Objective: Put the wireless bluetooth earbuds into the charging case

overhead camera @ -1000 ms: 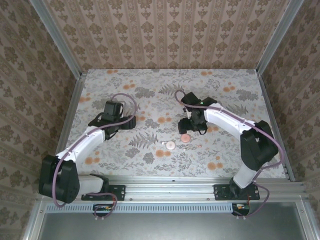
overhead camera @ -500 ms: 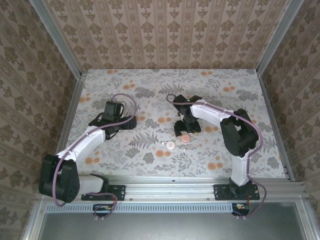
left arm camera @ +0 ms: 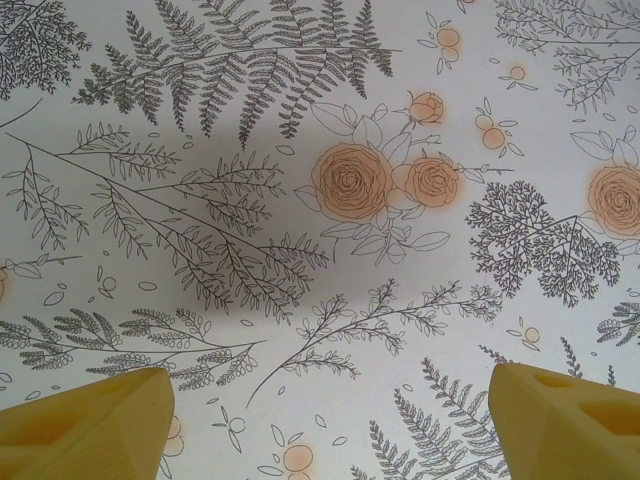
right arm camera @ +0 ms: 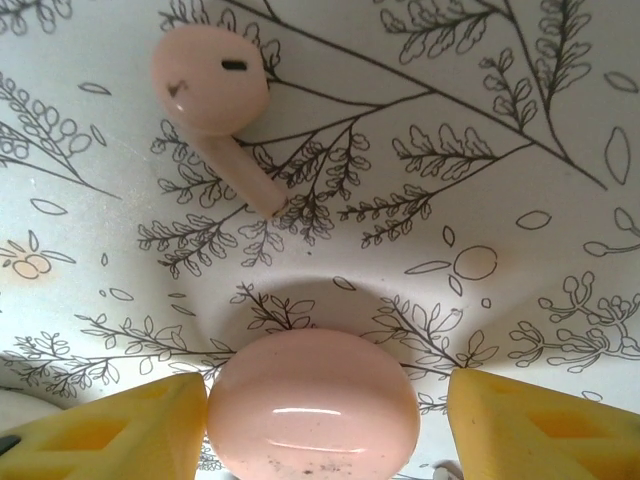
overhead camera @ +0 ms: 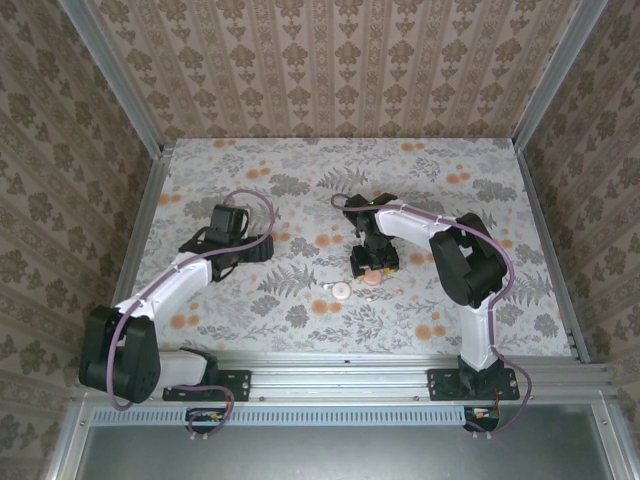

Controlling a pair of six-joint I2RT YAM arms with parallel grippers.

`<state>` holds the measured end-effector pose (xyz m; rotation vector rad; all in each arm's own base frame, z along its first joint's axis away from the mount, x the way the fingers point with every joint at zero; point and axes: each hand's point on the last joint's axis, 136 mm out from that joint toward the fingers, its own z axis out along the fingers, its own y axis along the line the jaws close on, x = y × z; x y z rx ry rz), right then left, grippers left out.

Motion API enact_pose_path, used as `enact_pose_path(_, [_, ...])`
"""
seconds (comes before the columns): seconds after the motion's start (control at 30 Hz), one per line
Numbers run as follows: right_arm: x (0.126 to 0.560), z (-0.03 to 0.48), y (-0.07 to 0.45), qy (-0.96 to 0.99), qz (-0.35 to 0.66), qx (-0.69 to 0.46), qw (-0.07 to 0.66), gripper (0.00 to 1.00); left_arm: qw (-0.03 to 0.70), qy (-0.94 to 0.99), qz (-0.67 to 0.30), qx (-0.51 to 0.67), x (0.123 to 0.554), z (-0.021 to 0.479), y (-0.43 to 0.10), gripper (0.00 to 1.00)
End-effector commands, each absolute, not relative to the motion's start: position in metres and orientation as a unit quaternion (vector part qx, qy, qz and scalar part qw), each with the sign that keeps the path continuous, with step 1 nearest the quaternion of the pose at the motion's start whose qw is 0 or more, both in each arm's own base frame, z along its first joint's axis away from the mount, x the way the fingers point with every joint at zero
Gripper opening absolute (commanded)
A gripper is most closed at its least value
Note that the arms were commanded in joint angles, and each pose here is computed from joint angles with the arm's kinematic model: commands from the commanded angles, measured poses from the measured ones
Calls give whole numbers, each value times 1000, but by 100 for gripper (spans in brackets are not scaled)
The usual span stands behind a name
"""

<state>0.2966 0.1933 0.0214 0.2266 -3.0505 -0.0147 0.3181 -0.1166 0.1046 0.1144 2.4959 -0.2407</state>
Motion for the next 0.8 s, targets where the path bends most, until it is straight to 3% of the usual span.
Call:
enact_pose_path(0.0, [286, 20, 196, -996, -6, 65, 67, 66, 291, 952, -91, 40, 311, 95, -116, 83])
enact_pose_path(0.47, [278, 16, 193, -997, -11, 56, 60, 53, 294, 948, -111, 43, 314, 100, -124, 83])
enact_pose_path(0.77, [291, 37, 192, -997, -45, 26, -60, 50, 277, 947, -158, 46, 310, 100, -140, 81])
